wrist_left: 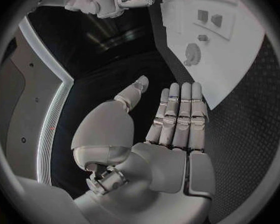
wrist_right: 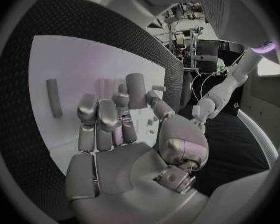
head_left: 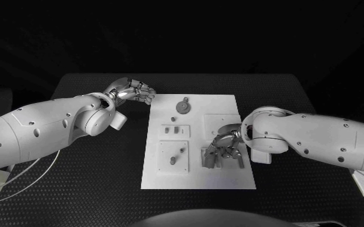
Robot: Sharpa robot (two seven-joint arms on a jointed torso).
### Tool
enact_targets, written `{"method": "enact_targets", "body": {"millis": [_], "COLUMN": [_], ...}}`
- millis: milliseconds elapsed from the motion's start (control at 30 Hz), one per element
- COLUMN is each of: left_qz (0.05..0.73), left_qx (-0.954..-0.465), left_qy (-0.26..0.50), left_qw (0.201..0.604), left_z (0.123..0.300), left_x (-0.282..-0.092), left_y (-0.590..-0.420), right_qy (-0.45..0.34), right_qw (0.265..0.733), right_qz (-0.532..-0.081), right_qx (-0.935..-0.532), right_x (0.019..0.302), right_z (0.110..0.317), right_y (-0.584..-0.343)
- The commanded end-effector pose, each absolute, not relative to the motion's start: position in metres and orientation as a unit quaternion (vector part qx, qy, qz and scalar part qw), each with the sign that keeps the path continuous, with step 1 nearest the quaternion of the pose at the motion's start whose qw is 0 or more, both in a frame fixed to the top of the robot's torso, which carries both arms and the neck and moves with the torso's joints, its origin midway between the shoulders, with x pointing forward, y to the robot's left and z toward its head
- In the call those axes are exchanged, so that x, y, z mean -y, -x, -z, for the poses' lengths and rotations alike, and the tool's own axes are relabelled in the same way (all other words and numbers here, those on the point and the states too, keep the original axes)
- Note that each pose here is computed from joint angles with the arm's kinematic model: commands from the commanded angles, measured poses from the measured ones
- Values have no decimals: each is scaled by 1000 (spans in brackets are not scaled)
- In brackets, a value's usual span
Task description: Assemble the parts on the task board
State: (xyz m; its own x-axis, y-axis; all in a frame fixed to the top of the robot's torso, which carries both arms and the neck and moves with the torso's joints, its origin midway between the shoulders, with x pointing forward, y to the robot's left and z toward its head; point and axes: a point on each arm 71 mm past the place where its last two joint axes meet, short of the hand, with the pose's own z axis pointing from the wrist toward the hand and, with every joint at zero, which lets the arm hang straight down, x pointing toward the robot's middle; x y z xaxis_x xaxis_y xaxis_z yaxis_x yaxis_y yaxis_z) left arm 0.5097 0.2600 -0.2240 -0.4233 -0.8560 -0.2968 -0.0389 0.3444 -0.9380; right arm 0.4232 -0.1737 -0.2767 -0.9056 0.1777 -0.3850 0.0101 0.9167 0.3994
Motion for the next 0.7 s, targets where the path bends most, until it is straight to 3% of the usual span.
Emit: {"method": "enact_targets", "body": {"millis": [33, 700], "left_qz": [481, 481], "left_qx": [-699, -700], "left_qy": [319, 319], "left_qw": [423, 420], "left_z": [224, 224], "left_x": [-258, -257], "left_y": [-509, -509], "right_qy": [-41, -25], "right_qw": [203, 228], "right_qz": [-195, -169], "right_qx": [-959, -959], "right_x": [173, 168], "right_z": [278, 289], "right_y": [-423, -438]}}
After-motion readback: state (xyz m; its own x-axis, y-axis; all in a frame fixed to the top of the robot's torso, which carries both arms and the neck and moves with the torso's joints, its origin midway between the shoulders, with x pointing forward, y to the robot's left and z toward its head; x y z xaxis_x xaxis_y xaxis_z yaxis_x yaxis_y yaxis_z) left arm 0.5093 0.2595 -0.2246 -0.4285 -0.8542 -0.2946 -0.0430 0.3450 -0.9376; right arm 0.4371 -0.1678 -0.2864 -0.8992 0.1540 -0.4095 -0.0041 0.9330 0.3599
